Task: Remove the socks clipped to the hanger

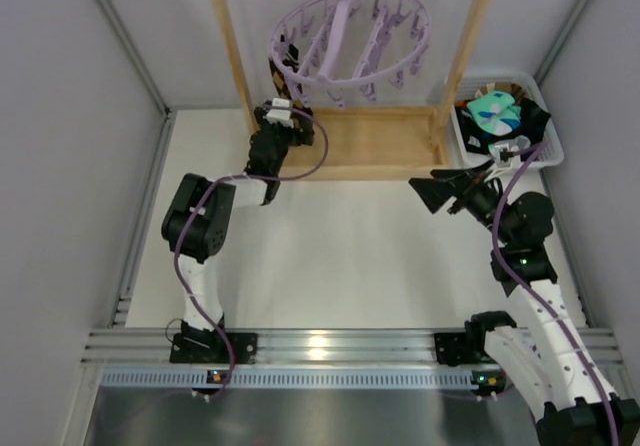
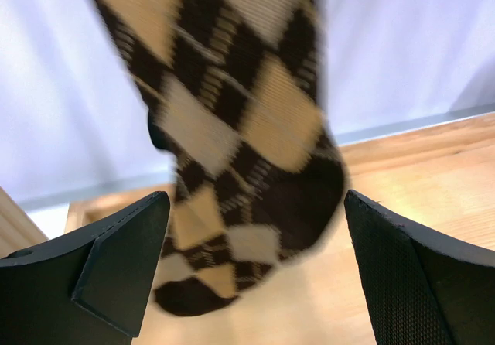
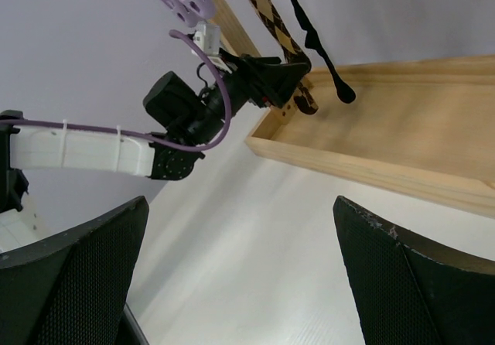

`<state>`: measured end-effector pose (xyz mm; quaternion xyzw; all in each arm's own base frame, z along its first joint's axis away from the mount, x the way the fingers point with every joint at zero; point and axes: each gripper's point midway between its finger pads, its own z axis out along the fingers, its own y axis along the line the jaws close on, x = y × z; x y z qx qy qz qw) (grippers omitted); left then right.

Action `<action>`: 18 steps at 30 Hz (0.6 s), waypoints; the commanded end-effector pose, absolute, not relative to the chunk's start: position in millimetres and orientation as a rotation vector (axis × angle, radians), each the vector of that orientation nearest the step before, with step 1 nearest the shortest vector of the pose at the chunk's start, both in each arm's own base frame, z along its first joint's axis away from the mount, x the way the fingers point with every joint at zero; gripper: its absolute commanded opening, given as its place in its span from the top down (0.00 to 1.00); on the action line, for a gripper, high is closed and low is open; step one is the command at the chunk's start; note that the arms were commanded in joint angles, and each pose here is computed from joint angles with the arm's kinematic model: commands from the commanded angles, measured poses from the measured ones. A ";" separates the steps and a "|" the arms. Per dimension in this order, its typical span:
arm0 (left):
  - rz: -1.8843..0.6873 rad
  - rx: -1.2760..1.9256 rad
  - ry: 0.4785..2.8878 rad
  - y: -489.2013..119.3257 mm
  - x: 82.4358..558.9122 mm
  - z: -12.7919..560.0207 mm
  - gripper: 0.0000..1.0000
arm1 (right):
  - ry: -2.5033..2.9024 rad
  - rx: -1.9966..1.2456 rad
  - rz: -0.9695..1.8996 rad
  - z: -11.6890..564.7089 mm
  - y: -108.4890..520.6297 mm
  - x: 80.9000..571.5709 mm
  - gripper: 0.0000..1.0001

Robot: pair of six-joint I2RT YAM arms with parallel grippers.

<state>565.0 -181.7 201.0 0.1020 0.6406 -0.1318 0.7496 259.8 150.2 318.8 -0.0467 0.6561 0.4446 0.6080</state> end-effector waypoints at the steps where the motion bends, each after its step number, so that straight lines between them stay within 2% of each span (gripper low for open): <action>1: -0.136 0.097 1.282 -188.7 540.7 257.1 0.02 | 1.457 -0.159 1.026 330.1 155.8 257.7 0.01; 5: 0.023 0.004 1.297 -199.0 533.7 260.6 0.02 | 1.451 -0.167 1.025 332.1 156.4 253.9 0.01; 9: 0.221 -0.140 1.302 -182.3 542.2 265.6 0.02 | 1.446 -0.168 1.018 333.4 155.5 251.8 0.01; 18: 0.336 -0.127 1.305 -169.7 575.7 250.0 0.02 | 1.458 -0.170 1.032 328.4 159.4 254.2 0.00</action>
